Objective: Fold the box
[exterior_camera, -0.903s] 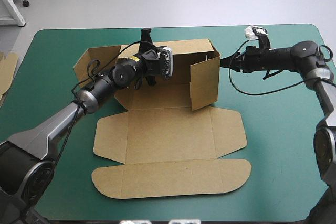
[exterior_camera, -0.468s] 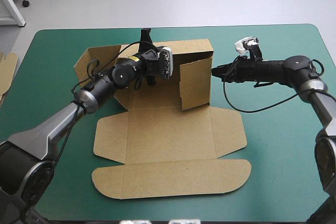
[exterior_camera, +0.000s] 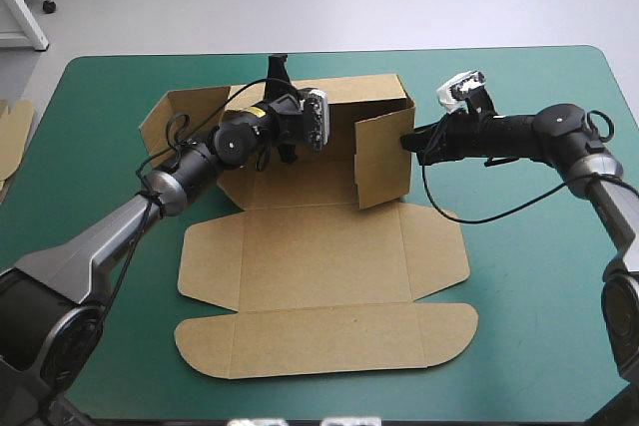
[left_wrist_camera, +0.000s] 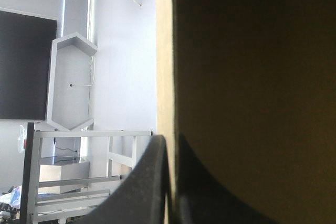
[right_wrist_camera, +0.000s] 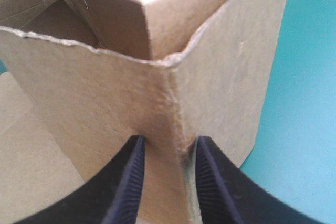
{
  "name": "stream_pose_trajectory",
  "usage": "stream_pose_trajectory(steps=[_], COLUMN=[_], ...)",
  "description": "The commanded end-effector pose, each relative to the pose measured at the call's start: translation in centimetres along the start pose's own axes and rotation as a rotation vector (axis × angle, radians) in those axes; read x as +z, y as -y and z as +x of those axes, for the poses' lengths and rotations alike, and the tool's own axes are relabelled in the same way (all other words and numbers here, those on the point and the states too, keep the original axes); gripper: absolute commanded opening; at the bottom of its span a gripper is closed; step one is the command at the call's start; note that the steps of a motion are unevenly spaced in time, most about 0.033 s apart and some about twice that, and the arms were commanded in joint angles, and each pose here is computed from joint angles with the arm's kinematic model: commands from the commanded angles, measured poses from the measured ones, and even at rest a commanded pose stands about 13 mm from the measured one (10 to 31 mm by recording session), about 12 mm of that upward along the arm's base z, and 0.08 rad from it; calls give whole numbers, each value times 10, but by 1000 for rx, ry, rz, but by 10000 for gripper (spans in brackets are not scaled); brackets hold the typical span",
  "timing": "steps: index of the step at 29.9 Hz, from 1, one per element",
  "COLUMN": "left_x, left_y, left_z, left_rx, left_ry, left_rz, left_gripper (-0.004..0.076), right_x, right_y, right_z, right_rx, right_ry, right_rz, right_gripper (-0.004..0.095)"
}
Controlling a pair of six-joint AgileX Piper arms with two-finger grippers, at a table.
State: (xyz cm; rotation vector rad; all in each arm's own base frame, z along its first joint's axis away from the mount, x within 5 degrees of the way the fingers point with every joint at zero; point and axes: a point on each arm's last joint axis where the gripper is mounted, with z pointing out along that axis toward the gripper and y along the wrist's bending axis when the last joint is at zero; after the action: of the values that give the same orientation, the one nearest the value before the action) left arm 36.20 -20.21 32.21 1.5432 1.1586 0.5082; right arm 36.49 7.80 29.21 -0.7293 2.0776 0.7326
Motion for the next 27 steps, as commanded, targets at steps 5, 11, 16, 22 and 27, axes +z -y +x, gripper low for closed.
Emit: stream_pose_trajectory(steps=[5, 11, 16, 22, 27], left_x=[-15, -15, -15, -15, -15], left_y=[-20, -20, -20, -20, -21], left_z=[-11, -11, -11, -11, -11], left_rx=[-42, -40, -33, -33, -39], left_ry=[33, 34, 34, 34, 31], left_rz=[-58, -57, -57, -57, -64], left_gripper=[-14, -14, -14, -14, -14], right_x=[-8, -5, -5, -5, -5], right_y=[-14, -20, -20, -20, -20], right_z=[-25, -25, -24, -24, -23], right_rx=[-122, -106, -107, -129, -131], right_ry=[115, 101, 94, 79, 75], right_rz=[70, 35, 33, 41, 34], right_gripper=[440, 473, 484, 608, 636])
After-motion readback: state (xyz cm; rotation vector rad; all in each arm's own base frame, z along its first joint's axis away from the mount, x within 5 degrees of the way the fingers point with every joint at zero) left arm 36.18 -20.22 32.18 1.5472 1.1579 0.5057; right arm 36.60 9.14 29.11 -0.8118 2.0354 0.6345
